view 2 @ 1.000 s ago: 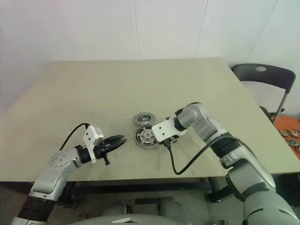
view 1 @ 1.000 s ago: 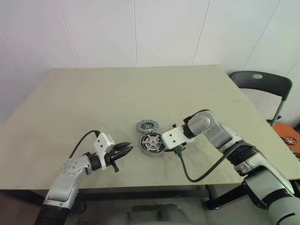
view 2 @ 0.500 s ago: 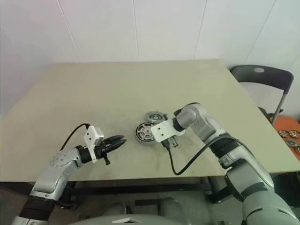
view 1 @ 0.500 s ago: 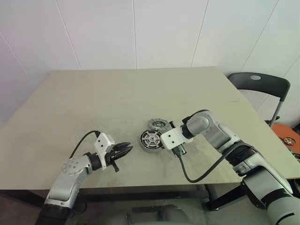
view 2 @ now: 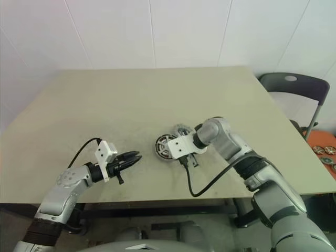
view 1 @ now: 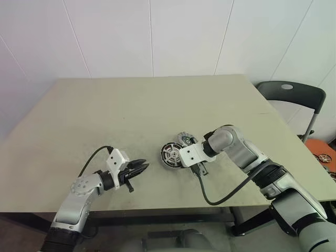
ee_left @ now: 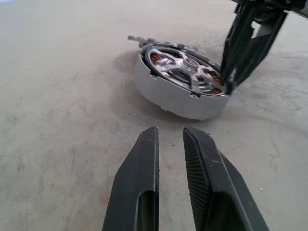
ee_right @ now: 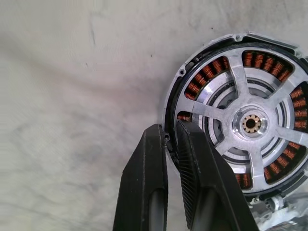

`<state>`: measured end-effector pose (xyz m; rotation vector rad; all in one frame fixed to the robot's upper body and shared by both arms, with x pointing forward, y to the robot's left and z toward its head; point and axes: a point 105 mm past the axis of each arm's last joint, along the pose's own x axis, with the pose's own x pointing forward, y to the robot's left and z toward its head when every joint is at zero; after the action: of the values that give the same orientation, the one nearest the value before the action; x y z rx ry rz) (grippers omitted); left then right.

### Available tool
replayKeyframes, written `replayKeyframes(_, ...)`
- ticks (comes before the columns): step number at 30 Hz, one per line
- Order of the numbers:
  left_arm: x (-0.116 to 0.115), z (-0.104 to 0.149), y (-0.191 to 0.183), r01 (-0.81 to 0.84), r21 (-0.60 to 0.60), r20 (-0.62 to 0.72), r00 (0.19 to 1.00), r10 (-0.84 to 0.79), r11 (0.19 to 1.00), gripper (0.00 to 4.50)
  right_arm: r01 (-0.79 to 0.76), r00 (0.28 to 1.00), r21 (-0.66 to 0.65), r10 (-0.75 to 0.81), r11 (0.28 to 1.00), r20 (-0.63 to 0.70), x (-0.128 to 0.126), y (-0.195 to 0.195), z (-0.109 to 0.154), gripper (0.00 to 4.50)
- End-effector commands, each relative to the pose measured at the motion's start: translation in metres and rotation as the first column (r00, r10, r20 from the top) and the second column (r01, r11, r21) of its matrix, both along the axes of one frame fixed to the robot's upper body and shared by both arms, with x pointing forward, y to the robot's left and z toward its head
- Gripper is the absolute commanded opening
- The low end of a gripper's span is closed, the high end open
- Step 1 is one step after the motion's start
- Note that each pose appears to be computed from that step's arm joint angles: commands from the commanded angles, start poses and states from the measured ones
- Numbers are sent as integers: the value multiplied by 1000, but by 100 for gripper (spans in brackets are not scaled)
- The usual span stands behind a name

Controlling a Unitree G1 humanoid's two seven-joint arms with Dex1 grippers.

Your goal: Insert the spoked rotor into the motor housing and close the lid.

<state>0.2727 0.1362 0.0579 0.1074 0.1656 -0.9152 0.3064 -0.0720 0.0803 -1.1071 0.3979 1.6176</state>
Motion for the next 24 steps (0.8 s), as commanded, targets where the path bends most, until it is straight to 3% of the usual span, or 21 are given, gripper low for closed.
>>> replayKeyframes(1, 3, 10, -1, 2, 1, 49, 999, -2, 1000, 92, 80, 996, 73, -77, 994, -43, 0, 4, 23, 7)
replayKeyframes(12, 3, 8, 7, -28, 16, 49, 998, 27, 999, 92, 324, 921, 68, -298, 944, -250, -10, -12, 15, 7)
replayKeyframes(20, 2, 5, 11, -53, 14, 47, 998, 53, 998, 92, 359, 889, 20, -335, 933, -312, -19, -21, 17, 7)
replayKeyframes(24, 1, 2, 11, -59, 14, 44, 997, 58, 998, 92, 373, 843, 25, -327, 928, -428, -29, -13, 26, 7)
